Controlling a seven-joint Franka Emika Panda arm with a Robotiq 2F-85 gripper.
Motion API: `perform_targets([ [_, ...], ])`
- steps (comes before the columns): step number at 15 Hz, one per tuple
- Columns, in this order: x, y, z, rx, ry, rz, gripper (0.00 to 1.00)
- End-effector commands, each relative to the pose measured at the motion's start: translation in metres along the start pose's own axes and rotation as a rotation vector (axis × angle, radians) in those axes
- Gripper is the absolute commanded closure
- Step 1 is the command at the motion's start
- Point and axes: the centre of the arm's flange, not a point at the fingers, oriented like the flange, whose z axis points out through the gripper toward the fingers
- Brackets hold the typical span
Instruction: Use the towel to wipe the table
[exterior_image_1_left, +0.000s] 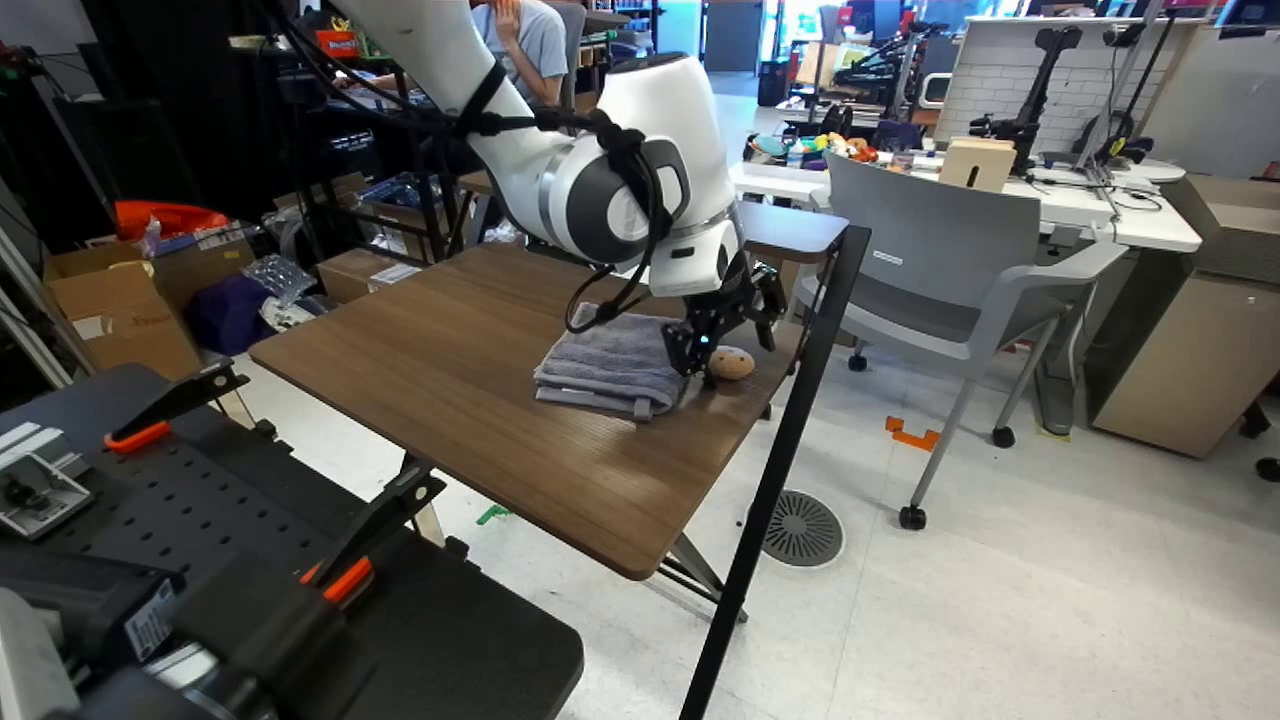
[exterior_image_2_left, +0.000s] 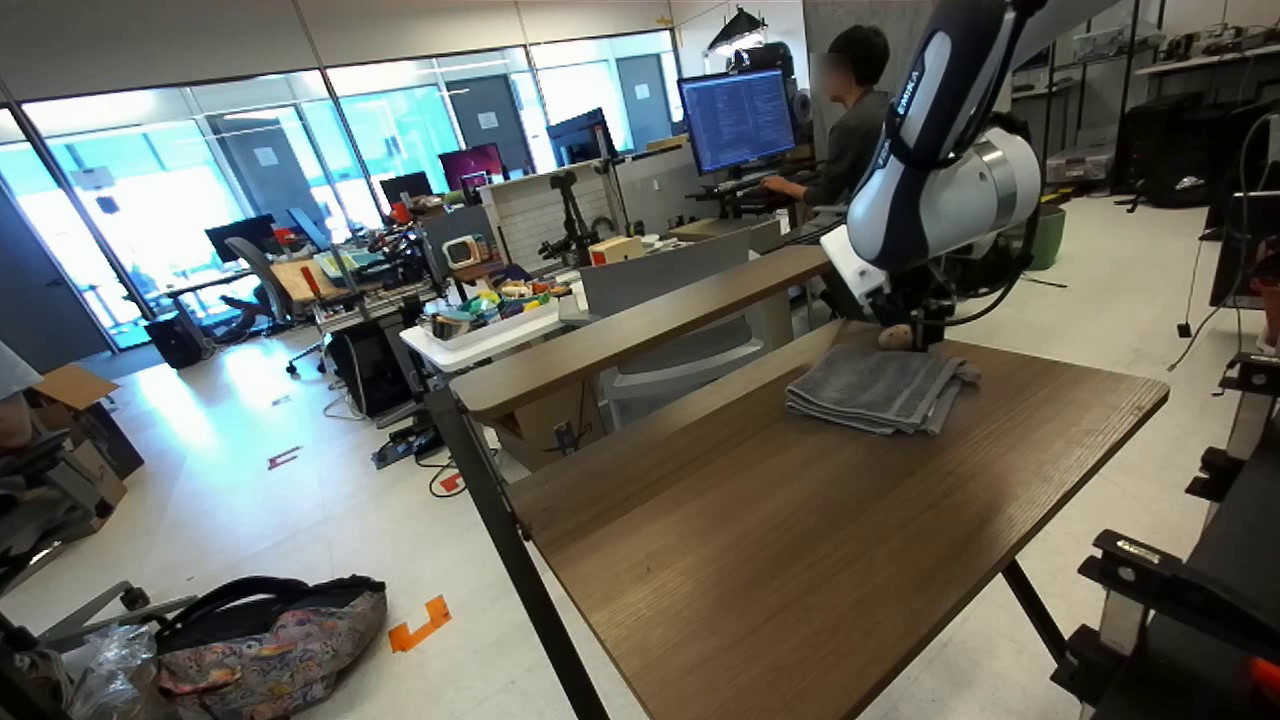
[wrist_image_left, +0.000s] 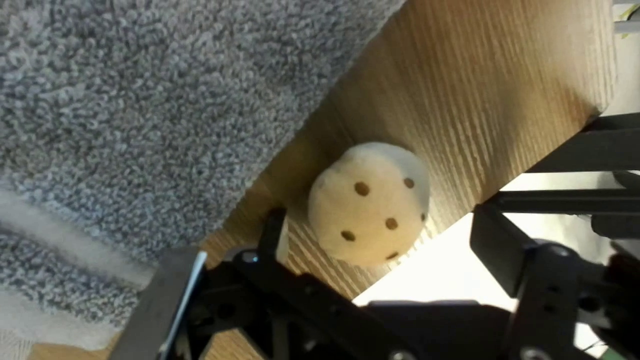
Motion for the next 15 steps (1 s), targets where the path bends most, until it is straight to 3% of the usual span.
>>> perform_targets([
  [1,-0.010,-0.011,0.008,-0.020,-0.009,0.009,0.40],
  [9,-0.015,-0.007,0.003,-0.034,-0.038,0.008,0.99],
  [15,-0.058,0.034,-0.092,0.099,-0.201,-0.196,0.97],
])
